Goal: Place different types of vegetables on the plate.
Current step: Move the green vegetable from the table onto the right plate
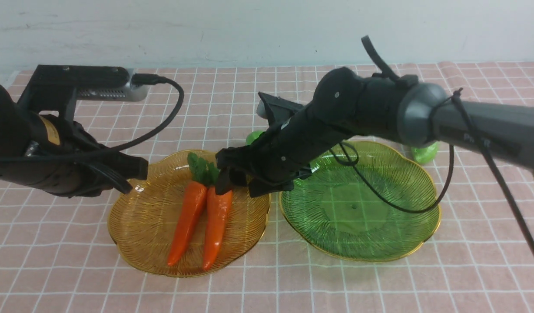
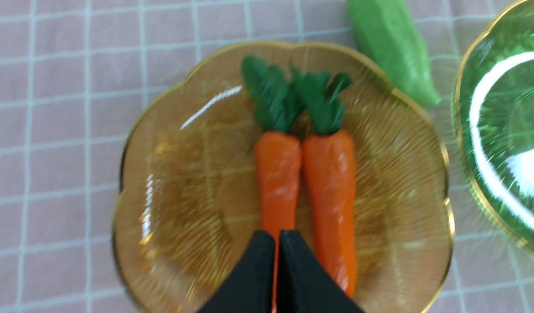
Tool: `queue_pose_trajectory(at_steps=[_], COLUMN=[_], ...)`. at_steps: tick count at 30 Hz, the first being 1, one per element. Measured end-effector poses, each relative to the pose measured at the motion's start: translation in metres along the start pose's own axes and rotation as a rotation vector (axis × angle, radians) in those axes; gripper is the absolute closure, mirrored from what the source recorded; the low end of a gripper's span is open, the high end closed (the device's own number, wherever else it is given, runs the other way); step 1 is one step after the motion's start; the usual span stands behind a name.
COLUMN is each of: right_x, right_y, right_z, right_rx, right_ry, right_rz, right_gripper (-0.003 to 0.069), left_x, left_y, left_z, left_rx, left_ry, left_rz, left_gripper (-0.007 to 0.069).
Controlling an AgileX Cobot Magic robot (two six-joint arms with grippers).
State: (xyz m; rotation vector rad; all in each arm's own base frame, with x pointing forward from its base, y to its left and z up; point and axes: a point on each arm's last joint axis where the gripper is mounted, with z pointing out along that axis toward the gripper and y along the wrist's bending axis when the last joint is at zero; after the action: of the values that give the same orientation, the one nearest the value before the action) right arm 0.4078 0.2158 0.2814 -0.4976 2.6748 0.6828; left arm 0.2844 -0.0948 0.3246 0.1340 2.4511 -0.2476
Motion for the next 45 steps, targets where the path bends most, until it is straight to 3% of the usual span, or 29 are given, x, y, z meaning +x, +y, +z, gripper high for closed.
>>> queue_pose_trajectory(at_steps=[6,12,16,24,28,37,45], right_x=[-0.014,-0.005,0.005,0.013,0.013,0.013,0.013], right_y=[-0.041,-0.087,-0.102,-0.104,-0.104,-0.104,-0.104], right_z=[-0.077,-0.143,-0.166,-0.174,-0.174,-0.174,-0.174], right_rx=[0.192,0.390,0.432,0.436,0.434,0.435,0.436], right_ry=[-0.125,-0.222,-0.247,-0.242,-0.240,-0.238,-0.237], right_rz=[0.025,0.128,0.174,0.196,0.197,0.188,0.186], right_gripper=[0.0300,0.0365,0.0392,0.0407,0.0407,0.0407,0.0407], left_x=[-0.034,-0.064,-0.072,-0.086,-0.085,-0.073,-0.059], left_y=[-0.026,-0.048,-0.053,-0.060,-0.061,-0.059,-0.061], left_z=[0.037,0.093,0.129,0.182,0.207,0.250,0.272], left_rx=[0.029,0.048,0.050,0.052,0.049,0.040,0.069], left_ry=[0.031,0.091,0.144,0.156,0.167,0.208,0.252], left_rz=[0.048,0.042,0.020,-0.009,-0.010,-0.022,-0.089], left_gripper=[0.0617,0.0521,0.0393,0.0125,0.0034,0.0004,0.0099])
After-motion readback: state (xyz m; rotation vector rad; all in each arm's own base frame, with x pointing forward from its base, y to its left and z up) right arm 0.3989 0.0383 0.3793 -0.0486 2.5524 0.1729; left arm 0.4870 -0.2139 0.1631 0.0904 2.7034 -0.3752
